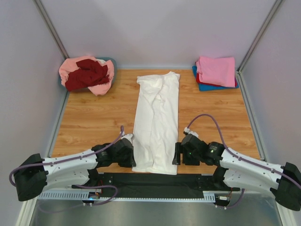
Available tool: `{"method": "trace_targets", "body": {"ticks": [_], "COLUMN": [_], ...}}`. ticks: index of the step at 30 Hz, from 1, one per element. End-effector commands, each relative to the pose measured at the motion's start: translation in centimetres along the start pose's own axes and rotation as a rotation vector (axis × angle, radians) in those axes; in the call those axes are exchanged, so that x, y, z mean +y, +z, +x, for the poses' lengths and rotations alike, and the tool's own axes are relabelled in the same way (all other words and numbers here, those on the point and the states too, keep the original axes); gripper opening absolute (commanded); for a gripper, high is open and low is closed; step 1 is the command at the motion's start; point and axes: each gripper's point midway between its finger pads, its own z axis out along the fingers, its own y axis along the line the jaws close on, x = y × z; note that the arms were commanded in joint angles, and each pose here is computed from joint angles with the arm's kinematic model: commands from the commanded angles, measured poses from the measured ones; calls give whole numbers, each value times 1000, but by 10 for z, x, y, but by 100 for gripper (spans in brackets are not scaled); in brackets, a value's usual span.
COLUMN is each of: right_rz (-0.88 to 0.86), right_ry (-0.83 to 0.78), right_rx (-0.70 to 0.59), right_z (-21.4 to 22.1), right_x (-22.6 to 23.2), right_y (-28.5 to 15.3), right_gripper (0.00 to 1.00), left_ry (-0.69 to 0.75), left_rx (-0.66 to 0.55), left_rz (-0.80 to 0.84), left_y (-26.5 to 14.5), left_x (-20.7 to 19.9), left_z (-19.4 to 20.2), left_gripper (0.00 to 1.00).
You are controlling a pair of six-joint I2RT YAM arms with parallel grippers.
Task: Fold and stack the t-shirts
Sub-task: Fold the tshirt
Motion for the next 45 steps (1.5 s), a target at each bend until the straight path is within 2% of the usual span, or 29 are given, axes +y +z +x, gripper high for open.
{"method": "trace_targets", "body": {"ticks": [1, 5, 18, 19, 20, 22, 23, 32, 35, 40, 45], "right_rz": [-7, 29, 73, 71, 60, 50, 47, 29, 47, 94, 115], "right_ry": [52, 35, 64, 66, 70, 73, 81, 101, 87, 43, 1], "right_rx": [-48, -31, -12, -9, -11, -12, -16, -36, -53, -165, -212], "right_z": [-1, 12, 34, 35, 35, 37, 36, 36, 31, 0, -28], "right_x": [15, 17, 1, 0, 1, 1, 1, -3, -3, 4, 17], "right_y": [10, 20, 39, 39, 39, 40, 40, 34, 30, 4, -18], "right_gripper": [75, 70, 33, 29, 17, 3, 0, 0, 0, 0, 0], "left_ry": [2, -24, -49, -51, -54, -57, -62, -96, -120, -96, -52], "left_rx": [52, 47, 47, 45, 48, 50, 55, 41, 42, 43, 24], "left_rz": [-9, 8, 1, 7, 4, 5, 3, 39, 0, -41, -95], "left_y": [5, 2, 0, 0, 1, 2, 2, -7, -16, -36, -53], "left_x": [9, 14, 21, 20, 21, 21, 21, 14, 11, -8, -24], "left_z": [16, 24, 29, 29, 30, 30, 31, 29, 23, 2, -23], "left_gripper": [0, 0, 0, 0, 0, 0, 0, 0, 0, 0, 0]}}
